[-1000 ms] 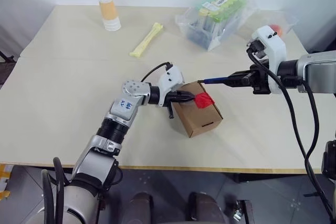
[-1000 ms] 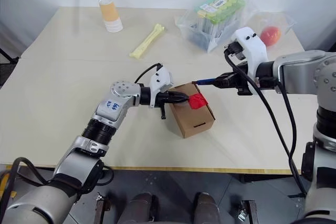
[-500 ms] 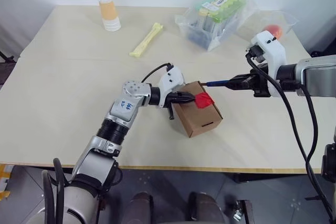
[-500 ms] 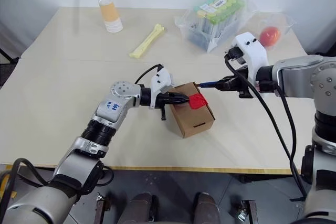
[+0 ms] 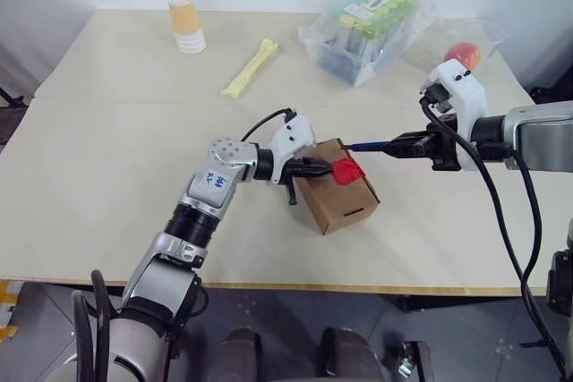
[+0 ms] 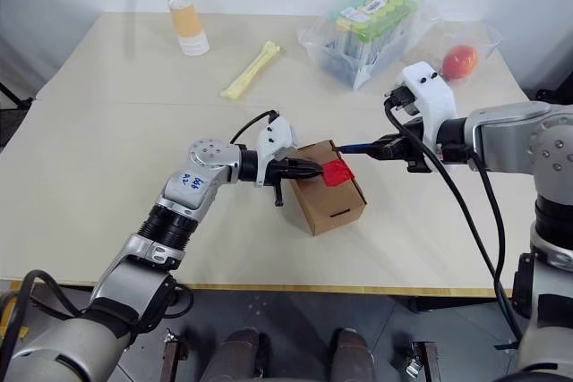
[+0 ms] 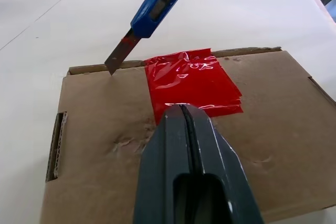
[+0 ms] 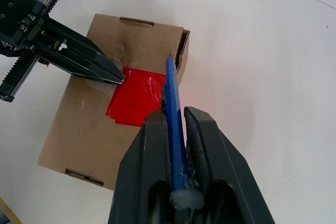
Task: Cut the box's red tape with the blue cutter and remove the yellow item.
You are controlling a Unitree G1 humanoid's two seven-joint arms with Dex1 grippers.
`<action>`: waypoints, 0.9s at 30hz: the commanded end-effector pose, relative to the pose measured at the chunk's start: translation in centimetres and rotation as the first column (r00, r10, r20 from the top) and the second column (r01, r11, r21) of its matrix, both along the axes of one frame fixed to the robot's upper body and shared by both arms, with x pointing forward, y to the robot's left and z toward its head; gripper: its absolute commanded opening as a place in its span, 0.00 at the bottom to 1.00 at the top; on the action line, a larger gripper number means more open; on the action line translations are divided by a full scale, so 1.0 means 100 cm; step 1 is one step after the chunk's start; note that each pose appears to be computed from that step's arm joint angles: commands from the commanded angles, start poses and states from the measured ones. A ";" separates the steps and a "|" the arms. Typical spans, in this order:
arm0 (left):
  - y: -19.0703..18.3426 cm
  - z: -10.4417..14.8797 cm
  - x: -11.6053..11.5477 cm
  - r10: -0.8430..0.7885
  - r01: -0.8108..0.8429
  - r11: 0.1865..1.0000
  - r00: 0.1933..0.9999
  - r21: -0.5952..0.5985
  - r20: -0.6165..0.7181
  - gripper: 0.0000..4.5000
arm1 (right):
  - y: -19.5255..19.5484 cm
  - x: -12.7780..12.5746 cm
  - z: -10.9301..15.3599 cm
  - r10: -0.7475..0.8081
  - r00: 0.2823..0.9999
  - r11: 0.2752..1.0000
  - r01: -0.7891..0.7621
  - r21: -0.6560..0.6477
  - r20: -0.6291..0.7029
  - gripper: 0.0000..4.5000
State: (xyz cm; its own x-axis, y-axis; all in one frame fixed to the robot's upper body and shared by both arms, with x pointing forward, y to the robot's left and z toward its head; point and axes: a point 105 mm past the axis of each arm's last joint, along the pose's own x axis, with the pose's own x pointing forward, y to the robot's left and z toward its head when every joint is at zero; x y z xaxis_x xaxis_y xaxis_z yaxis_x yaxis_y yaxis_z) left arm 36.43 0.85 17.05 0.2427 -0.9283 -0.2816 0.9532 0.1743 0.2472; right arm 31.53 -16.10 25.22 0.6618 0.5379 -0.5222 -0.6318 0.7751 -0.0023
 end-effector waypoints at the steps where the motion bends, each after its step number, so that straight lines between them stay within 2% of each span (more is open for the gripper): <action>1: -0.001 -0.021 -0.004 -0.003 0.006 0.998 0.999 0.060 -0.049 0.00 | -0.002 0.000 0.009 -0.014 0.999 1.000 0.014 0.006 0.041 0.04; 8: 0.000 -0.021 -0.005 -0.001 0.004 0.998 0.999 0.060 -0.051 0.00 | 0.002 0.002 0.026 0.003 0.997 0.998 -0.009 0.069 0.076 0.04; 15: 0.001 -0.021 -0.004 0.003 0.000 0.998 0.999 0.064 -0.053 0.00 | -0.003 0.003 0.007 -0.024 0.998 1.000 0.024 -0.001 0.059 0.04; 27: 0.002 -0.021 -0.005 0.001 0.003 0.997 0.998 0.074 -0.059 0.00 | 0.003 -0.002 -0.002 0.008 0.999 1.000 -0.008 -0.007 0.032 0.04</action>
State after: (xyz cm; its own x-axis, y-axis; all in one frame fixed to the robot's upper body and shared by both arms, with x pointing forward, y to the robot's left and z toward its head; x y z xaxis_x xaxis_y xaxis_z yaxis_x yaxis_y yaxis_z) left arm 36.28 0.80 17.05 0.2407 -0.9265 -0.2893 0.9548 0.1725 0.2419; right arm 31.81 -16.09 24.35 0.6724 0.5241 -0.5227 -0.6197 0.7848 -0.0103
